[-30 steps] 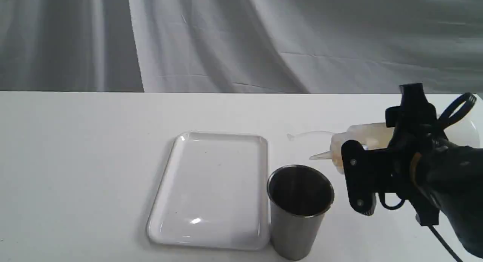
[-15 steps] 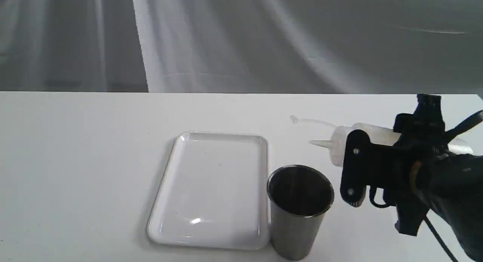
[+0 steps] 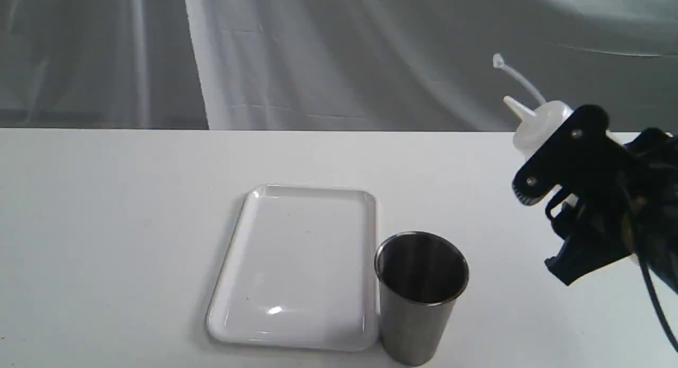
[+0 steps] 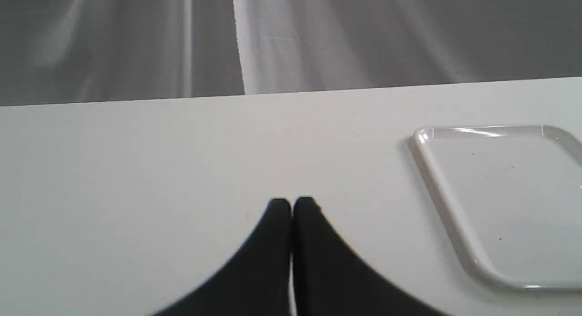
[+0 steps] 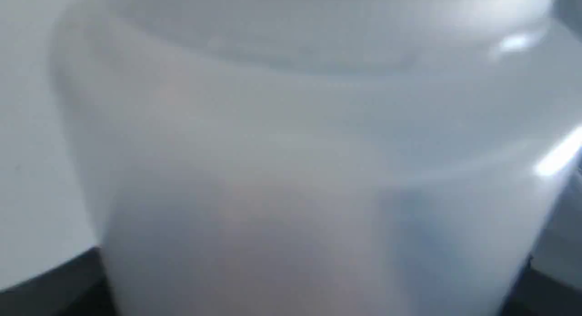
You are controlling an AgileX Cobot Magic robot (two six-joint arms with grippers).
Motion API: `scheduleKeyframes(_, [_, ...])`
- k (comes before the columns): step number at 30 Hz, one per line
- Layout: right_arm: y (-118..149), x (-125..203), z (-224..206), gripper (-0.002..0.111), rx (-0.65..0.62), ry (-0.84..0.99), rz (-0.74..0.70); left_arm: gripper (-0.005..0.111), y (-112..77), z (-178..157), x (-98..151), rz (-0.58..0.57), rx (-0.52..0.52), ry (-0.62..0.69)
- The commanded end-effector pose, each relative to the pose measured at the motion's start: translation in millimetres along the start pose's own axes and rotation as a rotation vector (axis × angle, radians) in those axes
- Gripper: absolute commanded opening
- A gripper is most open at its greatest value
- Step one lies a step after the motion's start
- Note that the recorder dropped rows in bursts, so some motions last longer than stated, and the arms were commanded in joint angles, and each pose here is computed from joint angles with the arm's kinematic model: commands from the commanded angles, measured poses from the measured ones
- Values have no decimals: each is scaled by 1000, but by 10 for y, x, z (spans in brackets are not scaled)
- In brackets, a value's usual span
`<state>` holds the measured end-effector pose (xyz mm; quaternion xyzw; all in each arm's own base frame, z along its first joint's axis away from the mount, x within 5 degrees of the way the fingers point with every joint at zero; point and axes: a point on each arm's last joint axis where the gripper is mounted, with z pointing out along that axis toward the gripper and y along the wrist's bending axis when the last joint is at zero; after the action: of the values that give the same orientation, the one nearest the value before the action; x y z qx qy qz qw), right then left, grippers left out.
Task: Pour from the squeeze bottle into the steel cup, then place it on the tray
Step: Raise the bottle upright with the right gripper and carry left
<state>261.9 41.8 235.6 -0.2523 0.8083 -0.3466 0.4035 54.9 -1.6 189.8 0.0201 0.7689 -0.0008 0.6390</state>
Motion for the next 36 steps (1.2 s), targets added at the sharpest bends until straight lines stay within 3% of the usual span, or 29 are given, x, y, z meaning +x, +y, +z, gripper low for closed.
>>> scheduleKeyframes(1, [-198, -7, -123, 2, 70, -40, 87, 0, 1, 2, 7, -6, -1, -6])
scheduleKeyframes(8, [-397, -34, -342, 2, 76, -141, 360, 0, 1, 2, 7, -3, -2, -6])
scheduleKeyframes(12, [-396, -136, -470, 2, -63, -262, 474, 0, 1, 2, 7, -3, -2, -6])
scheduleKeyframes(17, [-332, -222, -636, 2, -271, -364, 542, 0, 1, 2, 7, -6, -1, -6])
scheduleKeyframes(26, [-477, -194, -825, 2, -266, -429, 604, 0, 1, 2, 7, -6, -1, -6])
scheduleKeyframes(30, [-535, -162, -910, 2, -286, -433, 704, 0, 1, 2, 7, -4, -2, -6])
scheduleKeyframes(36, [-559, -300, -1080, 2, -449, -545, 777, 0, 1, 2, 7, -4, -2, -6])
